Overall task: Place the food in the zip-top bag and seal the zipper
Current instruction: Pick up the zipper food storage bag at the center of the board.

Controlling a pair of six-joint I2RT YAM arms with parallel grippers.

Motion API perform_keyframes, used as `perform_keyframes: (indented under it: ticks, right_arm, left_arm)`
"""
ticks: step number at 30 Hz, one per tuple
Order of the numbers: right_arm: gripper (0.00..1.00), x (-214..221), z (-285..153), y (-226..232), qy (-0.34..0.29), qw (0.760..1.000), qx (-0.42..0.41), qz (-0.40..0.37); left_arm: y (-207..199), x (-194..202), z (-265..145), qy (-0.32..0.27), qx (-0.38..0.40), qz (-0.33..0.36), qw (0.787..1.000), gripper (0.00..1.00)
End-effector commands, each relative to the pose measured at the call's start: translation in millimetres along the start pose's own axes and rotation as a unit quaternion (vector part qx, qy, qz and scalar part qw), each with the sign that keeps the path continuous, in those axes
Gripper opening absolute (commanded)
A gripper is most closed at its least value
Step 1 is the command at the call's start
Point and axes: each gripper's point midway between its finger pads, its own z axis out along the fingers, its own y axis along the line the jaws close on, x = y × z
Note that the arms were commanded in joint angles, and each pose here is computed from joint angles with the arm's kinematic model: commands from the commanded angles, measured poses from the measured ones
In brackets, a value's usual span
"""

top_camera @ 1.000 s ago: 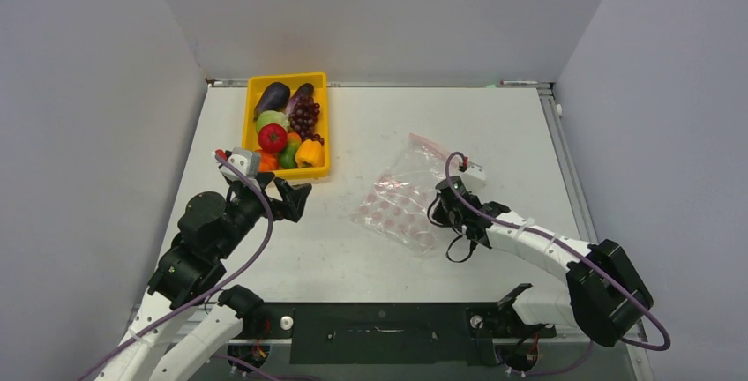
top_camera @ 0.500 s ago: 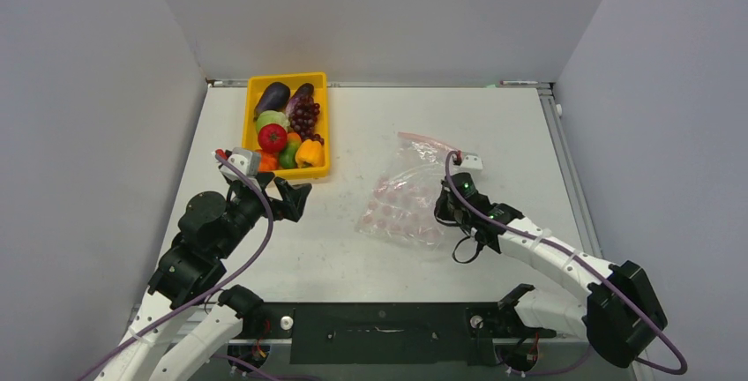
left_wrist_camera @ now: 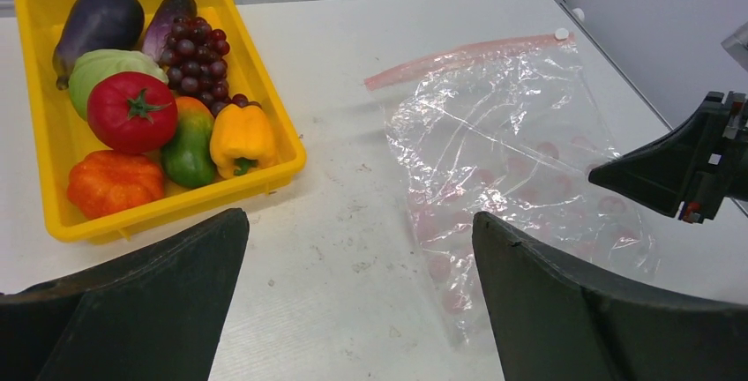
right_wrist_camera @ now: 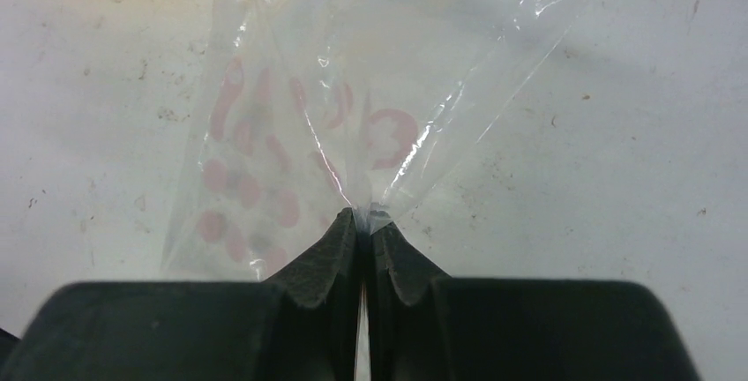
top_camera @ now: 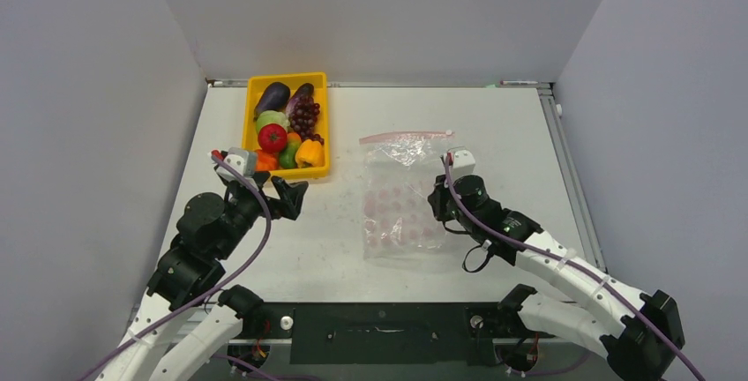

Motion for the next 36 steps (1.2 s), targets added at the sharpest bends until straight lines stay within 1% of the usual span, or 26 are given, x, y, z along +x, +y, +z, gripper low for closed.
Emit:
perform_keyframes:
  ticks: [1, 7, 9, 13, 17, 21, 23, 26, 28, 32, 36]
  right_arm:
    - [0.05, -35.5, -21.1, 20.0, -0.049, 0.997, -0.041, -0.050]
    - [0.05, -47.4, -39.9, 39.3, -0.069, 0.987, -0.097, -0.106]
    - [0.05, -53.2, -44.6, 40.9, -0.080, 0.985, -0.102, -0.116]
    - [0.05, -58.8, -56.9, 55.8, -0.096, 0.974, -0.150, -0.142]
    - [0.05, -58.1, -67.6, 69.7, -0.098, 0.957, -0.197, -0.189]
    - [0.05, -58.5, -77.8, 81.3, -0.093, 0.938, -0.237, -0.236]
    - [0.05, -59.6, -83.6, 87.6, -0.090, 0.927, -0.257, -0.259]
    - [0.05, -60.5, -89.3, 91.8, -0.086, 0.917, -0.272, -0.280]
    - [0.05, -60.0, -95.1, 94.5, -0.089, 0.904, -0.286, -0.305]
    - [0.05, -51.8, -118.7, 104.7, -0.103, 0.859, -0.344, -0.364]
    - [0.05, -47.1, -143.4, 107.0, -0.121, 0.825, -0.377, -0.404]
  left_arm:
    - [3.3, -12.9, -1.8, -0.025, -0.010, -0.001, 1.000, 0.96]
    - [7.4, -13.0, -2.3, -0.025, -0.022, 0.000, 0.999, 0.96]
    - [9.6, -13.4, -3.0, -0.026, -0.028, 0.000, 0.999, 0.96]
    - [12.3, -15.3, -5.3, -0.029, -0.034, 0.004, 0.999, 0.96]
    - [10.0, -14.2, -7.3, -0.023, -0.027, 0.008, 0.999, 0.96]
    - [8.6, -14.1, -12.0, 0.005, -0.027, 0.019, 0.999, 0.96]
    - [4.7, -15.3, -15.7, 0.014, -0.018, 0.020, 1.000, 0.96]
    - [-5.2, -21.4, -23.4, 0.016, 0.007, 0.020, 1.000, 0.96]
    - [-10.5, -23.6, -27.9, 0.023, 0.020, 0.019, 0.999, 0.96]
    - [-19.3, -21.2, -35.3, 0.044, 0.043, 0.018, 0.998, 0.96]
    - [-36.3, -19.8, -45.6, 0.052, 0.094, 0.015, 0.994, 0.96]
